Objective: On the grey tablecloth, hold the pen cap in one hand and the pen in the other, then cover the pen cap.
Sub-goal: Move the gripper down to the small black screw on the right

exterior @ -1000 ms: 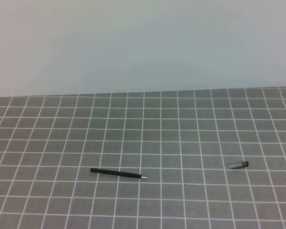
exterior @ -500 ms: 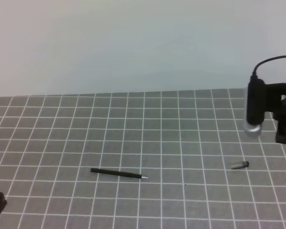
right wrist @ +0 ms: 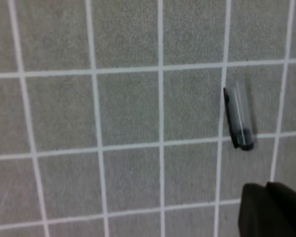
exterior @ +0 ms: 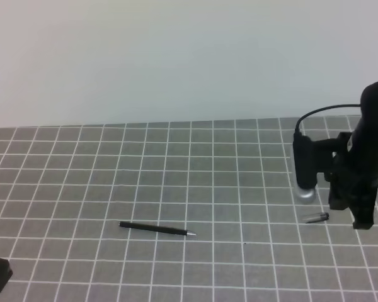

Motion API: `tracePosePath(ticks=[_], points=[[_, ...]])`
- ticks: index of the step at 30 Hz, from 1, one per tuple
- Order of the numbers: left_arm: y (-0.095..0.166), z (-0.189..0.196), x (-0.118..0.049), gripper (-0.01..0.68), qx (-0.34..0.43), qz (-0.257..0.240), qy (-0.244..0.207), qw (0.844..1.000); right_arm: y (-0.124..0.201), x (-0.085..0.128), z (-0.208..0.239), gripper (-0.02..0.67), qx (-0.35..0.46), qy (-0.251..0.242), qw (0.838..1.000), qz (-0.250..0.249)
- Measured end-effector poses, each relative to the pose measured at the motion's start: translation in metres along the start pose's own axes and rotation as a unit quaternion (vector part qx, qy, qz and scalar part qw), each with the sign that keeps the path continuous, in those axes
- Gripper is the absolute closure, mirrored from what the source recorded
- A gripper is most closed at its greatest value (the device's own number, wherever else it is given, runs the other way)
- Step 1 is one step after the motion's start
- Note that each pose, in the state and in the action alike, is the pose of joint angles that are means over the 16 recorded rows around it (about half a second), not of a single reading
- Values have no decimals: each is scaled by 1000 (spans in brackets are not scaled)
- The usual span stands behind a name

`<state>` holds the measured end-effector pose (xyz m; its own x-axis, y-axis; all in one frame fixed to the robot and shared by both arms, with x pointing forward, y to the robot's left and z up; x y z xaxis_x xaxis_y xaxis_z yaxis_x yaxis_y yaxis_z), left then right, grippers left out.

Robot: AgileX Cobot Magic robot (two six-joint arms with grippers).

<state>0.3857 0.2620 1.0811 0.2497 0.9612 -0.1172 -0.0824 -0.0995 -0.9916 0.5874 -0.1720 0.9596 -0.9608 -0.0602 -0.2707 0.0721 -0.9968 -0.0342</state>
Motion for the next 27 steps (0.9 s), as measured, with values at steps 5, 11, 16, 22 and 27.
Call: tracePosePath(ticks=[5, 11, 16, 22, 27], points=[[0, 0, 0, 676, 0, -2, 0, 1000, -2, -2, -16, 411, -1, -3, 1000, 1], [0, 0, 0, 676, 0, -4, 0, 1000, -3, -6, -29, 290, -1, 1, 1000, 15], [0, 0, 0, 676, 0, -5, 0, 1000, -3, -7, -40, 256, 2, 0, 999, 35], [0, 0, 0, 676, 0, -6, 0, 1000, -3, -5, -54, 256, 8, -10, 998, 57], [0, 0, 0, 676, 0, -7, 0, 1000, -2, -4, -63, 257, 13, -19, 997, 68]])
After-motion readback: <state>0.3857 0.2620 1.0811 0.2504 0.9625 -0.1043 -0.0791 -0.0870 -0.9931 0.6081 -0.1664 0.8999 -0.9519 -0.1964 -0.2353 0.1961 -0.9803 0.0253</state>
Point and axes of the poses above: a point on each arm's last joint axis where the gripper is mounted, z pointing back along that axis away from the gripper, x along the wrist's bending axis when the last joint is at zero, y = z × x, the point moved 4 cm from there along -z, pointing out along that axis toward the gripper, and after that the axes turned 7 degrees about z, right-handed, at the moved point
